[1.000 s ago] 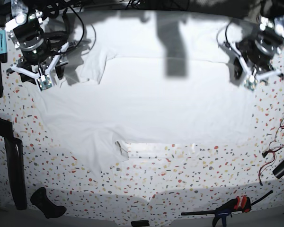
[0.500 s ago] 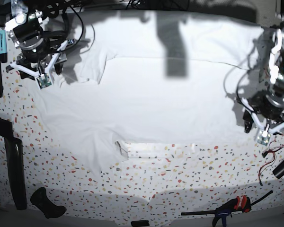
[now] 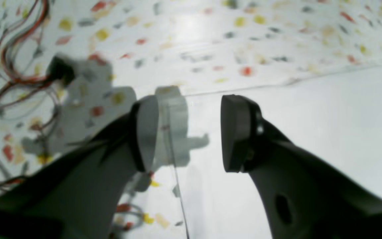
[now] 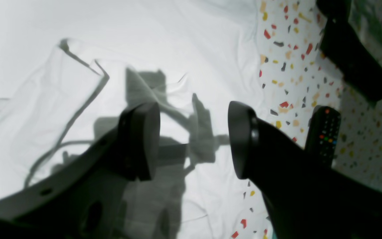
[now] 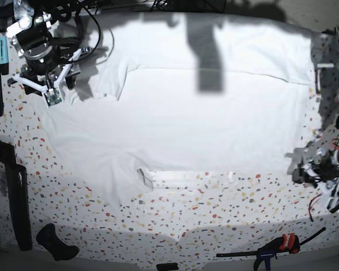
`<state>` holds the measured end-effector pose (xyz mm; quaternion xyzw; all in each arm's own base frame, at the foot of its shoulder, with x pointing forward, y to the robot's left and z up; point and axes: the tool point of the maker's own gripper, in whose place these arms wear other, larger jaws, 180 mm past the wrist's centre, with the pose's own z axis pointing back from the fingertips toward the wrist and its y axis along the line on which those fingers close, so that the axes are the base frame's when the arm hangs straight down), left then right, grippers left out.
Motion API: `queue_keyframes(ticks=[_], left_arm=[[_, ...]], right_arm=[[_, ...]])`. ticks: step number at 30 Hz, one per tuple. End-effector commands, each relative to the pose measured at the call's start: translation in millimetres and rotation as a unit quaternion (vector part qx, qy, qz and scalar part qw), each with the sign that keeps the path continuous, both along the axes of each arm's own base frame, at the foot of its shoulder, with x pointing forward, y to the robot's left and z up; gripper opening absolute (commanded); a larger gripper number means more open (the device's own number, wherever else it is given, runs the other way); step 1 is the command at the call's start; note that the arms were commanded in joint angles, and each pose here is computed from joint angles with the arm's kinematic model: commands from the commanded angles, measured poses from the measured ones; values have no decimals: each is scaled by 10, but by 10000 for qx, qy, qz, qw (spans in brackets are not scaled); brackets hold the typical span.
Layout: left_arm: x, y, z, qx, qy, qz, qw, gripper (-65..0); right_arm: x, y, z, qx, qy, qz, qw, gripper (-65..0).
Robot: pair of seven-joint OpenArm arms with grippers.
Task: Fold the T-shirt properly
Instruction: 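Move the left gripper down to the hem corner nearest it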
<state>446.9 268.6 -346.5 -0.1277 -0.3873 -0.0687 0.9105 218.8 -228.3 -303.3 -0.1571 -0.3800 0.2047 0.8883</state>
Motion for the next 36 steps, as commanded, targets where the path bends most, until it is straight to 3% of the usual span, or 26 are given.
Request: queue_keyframes(ticks=[1,5,9,21,25,31,36], left_arm=[[167,112,220,-141,-308,135,9993,-355],[159,260,7,-641,-75,378,9972,-355],[83,312,-178,-1357,-65,863,9870,-355],[10,-377,-585,-1863,355,658,9796,-355],[27,-504,-600,-1939,363,591,9786,-355],[-68,-385,-706,-1422,567,424,9873,-360],[-75,-323,-698,-1385,561,457,9877,-373]], right_arm=[[52,2,105,-38,-201,58,9998,-330],[52,2,106,-39,-201,59,9998,-330],[51,2,105,-40,-198,59,9998,-329],[50,1,104,-41,-195,58,9998,-329],[48,-1,101,-44,-183,52,9998,-329],[48,0,101,-42,-185,53,9998,-330],[48,0,102,-43,-187,53,9998,-330]])
